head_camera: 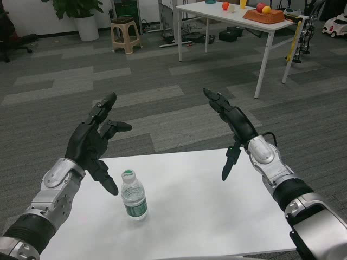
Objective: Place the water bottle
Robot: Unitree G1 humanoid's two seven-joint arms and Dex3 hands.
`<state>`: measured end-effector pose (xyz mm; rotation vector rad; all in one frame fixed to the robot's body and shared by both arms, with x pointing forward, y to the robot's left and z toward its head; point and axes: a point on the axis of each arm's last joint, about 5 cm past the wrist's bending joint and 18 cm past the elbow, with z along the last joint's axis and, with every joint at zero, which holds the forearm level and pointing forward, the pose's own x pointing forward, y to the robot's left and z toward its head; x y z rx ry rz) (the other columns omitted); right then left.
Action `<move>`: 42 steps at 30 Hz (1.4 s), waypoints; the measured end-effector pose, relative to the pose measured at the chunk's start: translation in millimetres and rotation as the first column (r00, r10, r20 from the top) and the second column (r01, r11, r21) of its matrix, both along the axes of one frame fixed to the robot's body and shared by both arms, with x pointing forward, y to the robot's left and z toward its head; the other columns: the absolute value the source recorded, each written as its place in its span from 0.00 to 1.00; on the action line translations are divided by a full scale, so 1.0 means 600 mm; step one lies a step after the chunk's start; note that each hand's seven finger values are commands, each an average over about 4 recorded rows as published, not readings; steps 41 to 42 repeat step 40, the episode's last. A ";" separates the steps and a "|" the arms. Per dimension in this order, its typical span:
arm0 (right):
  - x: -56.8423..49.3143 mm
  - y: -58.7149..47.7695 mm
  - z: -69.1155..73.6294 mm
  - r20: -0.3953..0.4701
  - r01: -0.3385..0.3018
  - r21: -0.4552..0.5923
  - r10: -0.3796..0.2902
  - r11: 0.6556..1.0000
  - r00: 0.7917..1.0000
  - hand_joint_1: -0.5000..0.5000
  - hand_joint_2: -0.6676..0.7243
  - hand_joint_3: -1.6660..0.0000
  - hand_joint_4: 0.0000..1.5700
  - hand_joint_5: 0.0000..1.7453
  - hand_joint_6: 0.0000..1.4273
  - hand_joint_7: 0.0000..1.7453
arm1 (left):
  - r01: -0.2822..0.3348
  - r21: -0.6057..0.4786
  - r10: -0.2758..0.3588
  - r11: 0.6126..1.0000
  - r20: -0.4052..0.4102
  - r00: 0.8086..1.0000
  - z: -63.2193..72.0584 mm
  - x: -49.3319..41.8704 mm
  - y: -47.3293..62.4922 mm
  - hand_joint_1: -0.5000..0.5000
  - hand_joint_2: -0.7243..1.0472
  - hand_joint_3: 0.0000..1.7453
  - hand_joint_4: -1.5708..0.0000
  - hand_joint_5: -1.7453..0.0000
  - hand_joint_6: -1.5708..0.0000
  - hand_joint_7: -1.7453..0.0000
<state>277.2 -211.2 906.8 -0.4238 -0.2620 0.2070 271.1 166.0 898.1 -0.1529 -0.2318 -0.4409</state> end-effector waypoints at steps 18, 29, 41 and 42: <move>0.000 0.000 0.001 0.002 -0.001 0.000 0.001 1.000 1.000 0.04 0.91 1.00 0.00 0.00 0.00 0.00 | -0.019 -0.088 0.019 0.996 -0.002 1.000 0.000 0.000 -0.003 0.00 0.10 0.05 1.00 0.59 1.00 0.96; 0.000 0.000 0.001 0.002 -0.001 0.001 0.001 1.000 1.000 0.04 0.91 1.00 0.00 0.00 0.00 0.00 | -0.036 -0.339 0.020 0.940 -0.052 0.998 -0.011 -0.004 -0.013 0.01 0.10 0.05 1.00 0.88 1.00 0.96; 0.000 0.000 0.001 0.002 -0.001 0.001 0.001 1.000 1.000 0.04 0.91 1.00 0.00 0.00 0.00 0.00 | -0.038 -0.370 0.016 0.928 -0.062 0.998 -0.013 -0.005 -0.014 0.00 0.10 0.05 1.00 0.88 1.00 0.96; 0.000 0.000 0.001 0.002 -0.001 0.001 0.001 1.000 1.000 0.04 0.91 1.00 0.00 0.00 0.00 0.00 | -0.038 -0.370 0.016 0.928 -0.062 0.998 -0.013 -0.005 -0.014 0.00 0.10 0.05 1.00 0.88 1.00 0.96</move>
